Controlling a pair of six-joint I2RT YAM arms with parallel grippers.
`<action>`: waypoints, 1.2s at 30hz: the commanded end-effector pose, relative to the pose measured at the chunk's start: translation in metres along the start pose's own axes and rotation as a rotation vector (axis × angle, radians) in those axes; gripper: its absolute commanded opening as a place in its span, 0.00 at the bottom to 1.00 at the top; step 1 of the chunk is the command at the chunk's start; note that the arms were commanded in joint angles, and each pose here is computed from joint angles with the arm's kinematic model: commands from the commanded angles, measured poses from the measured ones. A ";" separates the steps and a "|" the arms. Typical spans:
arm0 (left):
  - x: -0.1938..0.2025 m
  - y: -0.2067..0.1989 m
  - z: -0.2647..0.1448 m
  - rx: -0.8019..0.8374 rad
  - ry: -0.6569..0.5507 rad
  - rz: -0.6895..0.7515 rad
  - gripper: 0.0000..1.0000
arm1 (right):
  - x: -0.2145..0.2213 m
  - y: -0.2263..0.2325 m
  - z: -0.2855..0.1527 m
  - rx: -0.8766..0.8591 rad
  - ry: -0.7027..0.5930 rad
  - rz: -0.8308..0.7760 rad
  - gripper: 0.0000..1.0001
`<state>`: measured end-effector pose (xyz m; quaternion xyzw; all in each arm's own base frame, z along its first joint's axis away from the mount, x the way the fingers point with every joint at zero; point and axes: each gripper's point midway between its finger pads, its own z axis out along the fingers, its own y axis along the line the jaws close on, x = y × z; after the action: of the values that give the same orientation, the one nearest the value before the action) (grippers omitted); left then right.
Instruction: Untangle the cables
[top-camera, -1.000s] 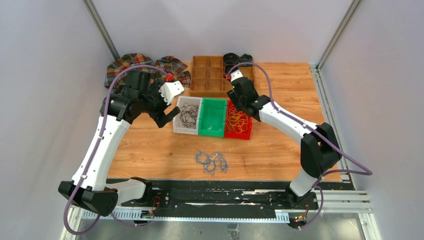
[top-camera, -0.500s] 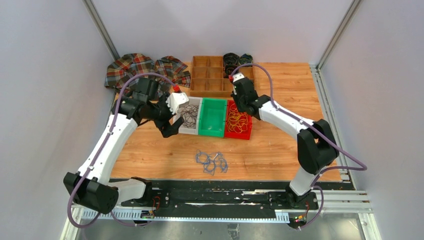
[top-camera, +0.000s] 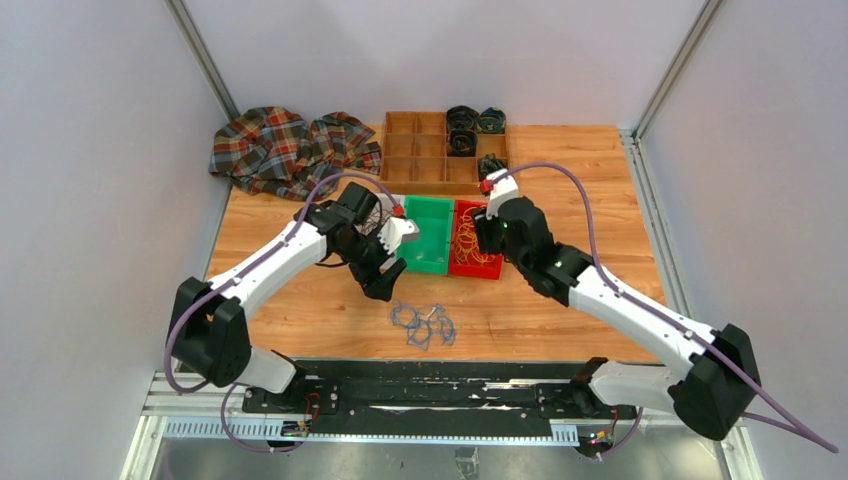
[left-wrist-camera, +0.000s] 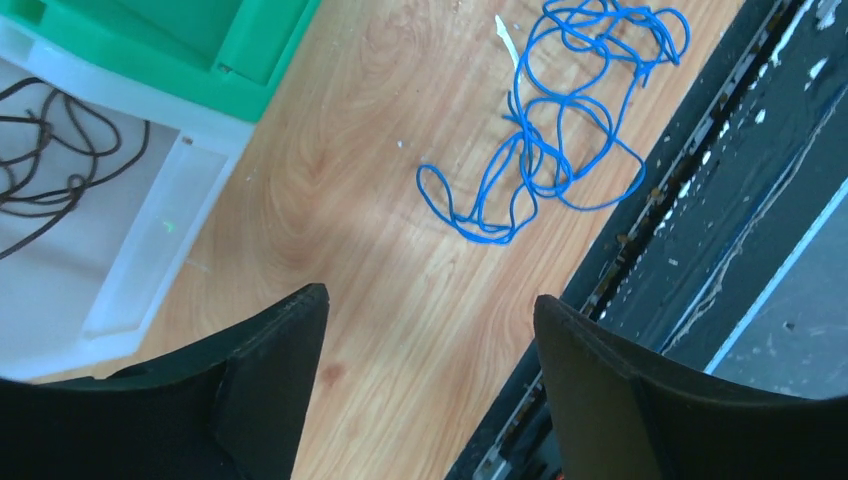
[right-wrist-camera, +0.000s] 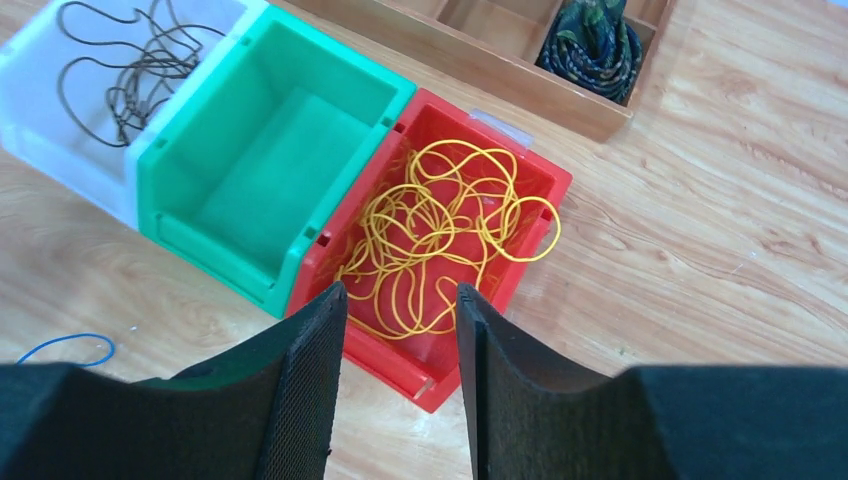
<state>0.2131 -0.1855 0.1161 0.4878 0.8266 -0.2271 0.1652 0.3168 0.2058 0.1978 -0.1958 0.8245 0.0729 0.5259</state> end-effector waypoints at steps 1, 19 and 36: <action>-0.015 -0.003 0.019 0.027 -0.073 -0.219 0.76 | 0.000 0.008 -0.015 0.015 -0.063 -0.011 0.45; 0.009 -0.014 0.065 0.127 -0.006 -0.463 0.39 | 0.012 0.043 -0.039 0.018 -0.143 -0.074 0.34; -0.033 -0.040 -0.006 0.181 -0.124 -0.241 0.01 | 0.013 0.129 -0.050 -0.374 -0.198 0.062 0.37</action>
<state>0.2026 -0.2171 0.0936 0.3342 0.8831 -0.3119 0.1061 0.2401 0.2682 0.1858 -0.2460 0.7712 0.1498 0.5677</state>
